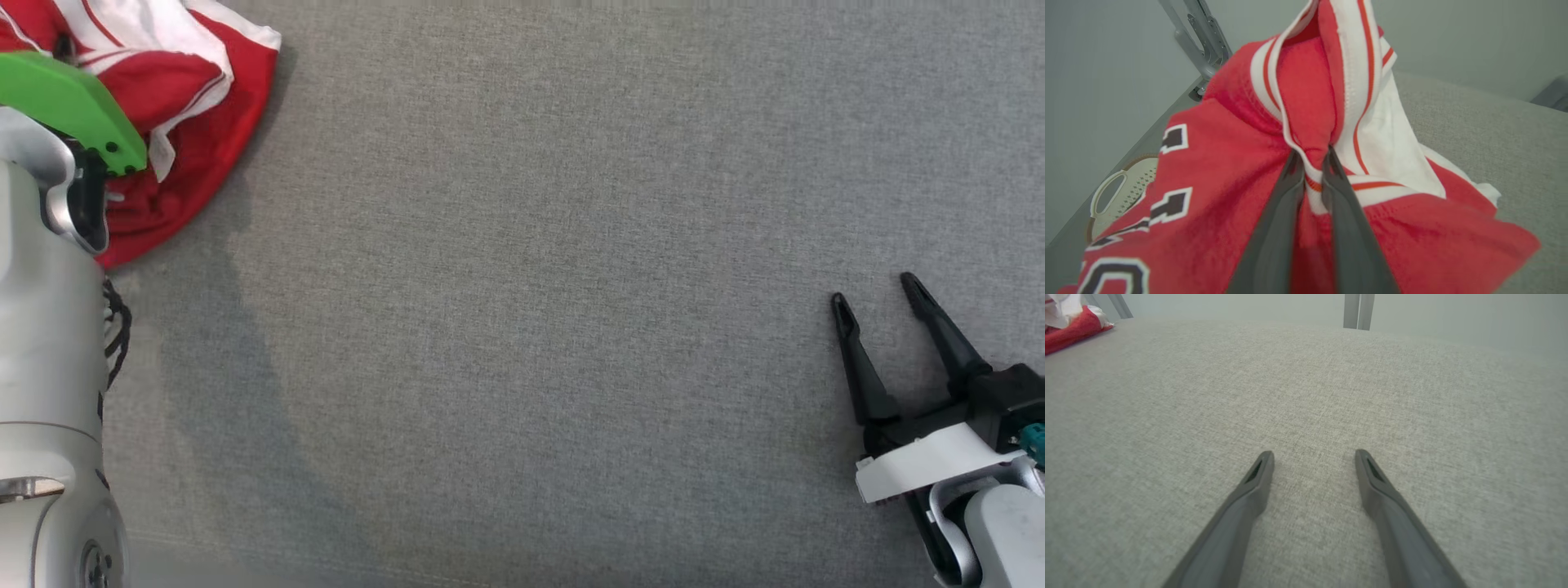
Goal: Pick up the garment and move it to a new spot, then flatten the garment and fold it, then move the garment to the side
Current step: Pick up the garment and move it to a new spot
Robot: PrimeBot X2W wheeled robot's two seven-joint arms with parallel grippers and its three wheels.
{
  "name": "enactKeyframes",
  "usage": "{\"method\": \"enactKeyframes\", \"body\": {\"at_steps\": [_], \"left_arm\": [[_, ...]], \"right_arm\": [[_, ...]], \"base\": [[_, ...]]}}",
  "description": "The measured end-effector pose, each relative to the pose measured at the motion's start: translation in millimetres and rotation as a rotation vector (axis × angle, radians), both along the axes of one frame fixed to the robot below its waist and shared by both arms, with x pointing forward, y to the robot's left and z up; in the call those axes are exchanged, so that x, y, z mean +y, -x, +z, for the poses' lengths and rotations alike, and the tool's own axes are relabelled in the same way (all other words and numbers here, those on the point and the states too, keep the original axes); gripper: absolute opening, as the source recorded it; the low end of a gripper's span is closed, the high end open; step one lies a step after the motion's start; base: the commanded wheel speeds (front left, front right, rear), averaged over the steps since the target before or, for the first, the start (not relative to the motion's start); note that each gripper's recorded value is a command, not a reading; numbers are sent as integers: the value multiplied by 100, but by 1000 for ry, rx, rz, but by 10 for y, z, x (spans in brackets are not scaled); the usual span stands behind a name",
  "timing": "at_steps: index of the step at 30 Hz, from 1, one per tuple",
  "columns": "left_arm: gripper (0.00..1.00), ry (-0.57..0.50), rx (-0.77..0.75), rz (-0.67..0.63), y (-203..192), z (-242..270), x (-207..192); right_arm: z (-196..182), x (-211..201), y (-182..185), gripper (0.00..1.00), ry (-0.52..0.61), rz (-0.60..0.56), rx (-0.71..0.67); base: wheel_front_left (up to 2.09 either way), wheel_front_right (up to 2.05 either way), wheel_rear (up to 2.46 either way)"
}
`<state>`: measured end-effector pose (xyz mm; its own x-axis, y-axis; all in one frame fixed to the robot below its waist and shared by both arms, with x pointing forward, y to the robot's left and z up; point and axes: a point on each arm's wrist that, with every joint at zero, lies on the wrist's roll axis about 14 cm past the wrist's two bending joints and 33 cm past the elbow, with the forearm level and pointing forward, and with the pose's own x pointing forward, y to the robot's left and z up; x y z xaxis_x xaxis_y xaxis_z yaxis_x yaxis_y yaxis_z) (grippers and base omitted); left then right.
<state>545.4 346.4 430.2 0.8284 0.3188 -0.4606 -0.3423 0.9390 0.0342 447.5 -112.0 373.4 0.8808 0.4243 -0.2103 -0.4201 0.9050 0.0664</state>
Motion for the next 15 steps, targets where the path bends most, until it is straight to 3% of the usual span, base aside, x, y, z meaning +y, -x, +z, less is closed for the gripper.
{"method": "enactKeyframes", "body": {"at_steps": [8,15], "left_arm": [[0,-123,-311,-112,-125,1095,-47],[0,-154,-452,-229,-59,1854,-374]], "right_arm": [[244,233,138,100,-56,4,-24],[592,434,328,100,-119,-6,-77]], "base": [[0,0,0],[0,0,0]]}}
